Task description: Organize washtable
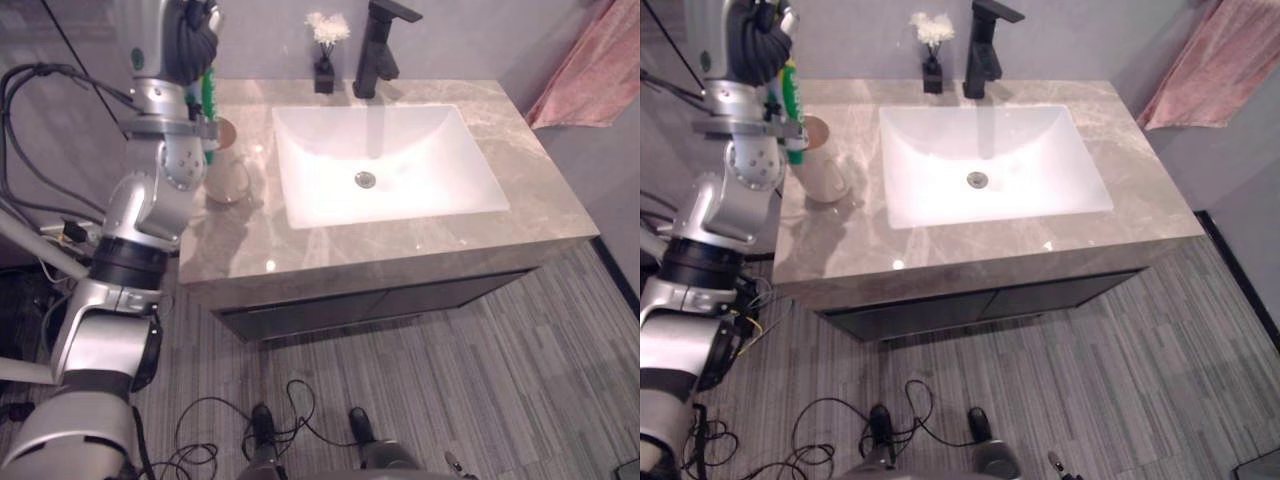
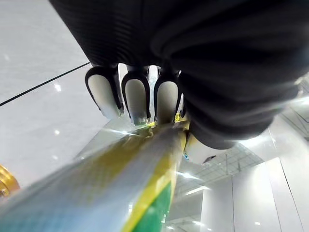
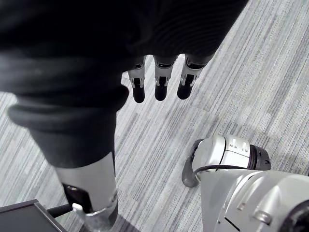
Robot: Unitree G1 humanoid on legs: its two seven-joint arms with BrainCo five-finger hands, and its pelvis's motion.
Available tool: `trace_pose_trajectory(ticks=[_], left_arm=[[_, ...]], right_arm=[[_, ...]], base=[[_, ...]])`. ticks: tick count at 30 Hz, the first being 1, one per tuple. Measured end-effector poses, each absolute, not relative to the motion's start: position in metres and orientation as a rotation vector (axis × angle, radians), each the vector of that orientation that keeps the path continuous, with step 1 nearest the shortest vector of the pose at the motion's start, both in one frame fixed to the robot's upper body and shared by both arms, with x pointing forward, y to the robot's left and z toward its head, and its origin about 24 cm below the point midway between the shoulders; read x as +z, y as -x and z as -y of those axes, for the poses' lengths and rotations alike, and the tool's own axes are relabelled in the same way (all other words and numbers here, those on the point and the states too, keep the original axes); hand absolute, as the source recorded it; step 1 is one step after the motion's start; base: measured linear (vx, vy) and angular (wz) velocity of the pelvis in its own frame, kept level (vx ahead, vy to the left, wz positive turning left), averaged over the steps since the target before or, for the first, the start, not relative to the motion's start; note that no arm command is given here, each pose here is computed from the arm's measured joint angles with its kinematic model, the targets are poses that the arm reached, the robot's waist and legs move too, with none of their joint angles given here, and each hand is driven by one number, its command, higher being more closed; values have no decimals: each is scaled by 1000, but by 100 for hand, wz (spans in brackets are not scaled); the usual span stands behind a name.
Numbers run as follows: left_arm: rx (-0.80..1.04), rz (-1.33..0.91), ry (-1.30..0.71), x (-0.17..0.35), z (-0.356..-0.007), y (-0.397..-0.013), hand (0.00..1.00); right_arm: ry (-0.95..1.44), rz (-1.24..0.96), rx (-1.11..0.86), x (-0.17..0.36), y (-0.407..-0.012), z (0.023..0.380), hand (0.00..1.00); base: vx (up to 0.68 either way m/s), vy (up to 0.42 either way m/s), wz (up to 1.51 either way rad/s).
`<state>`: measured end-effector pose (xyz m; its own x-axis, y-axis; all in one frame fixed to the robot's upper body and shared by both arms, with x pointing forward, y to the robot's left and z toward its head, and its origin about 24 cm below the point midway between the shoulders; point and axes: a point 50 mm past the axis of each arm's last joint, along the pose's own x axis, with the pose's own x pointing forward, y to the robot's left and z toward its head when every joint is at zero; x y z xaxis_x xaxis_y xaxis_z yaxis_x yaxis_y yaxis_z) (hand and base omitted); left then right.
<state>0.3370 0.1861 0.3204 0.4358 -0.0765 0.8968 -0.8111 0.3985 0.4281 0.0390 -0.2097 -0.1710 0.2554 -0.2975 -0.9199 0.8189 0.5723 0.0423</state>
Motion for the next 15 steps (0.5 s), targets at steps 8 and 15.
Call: trace_pose_trajectory(ticks=[8,15], left_arm=[[587,1029,-1071,320,-186,-337,100],[584,1068,-1059,325,-182,-332,100]], right_arm=[[-600,-1049,-827,-171,-39,210,0],[-599,-1045,-827,-171,-40,211,0]], base=[[0,0,0],[0,0,0]])
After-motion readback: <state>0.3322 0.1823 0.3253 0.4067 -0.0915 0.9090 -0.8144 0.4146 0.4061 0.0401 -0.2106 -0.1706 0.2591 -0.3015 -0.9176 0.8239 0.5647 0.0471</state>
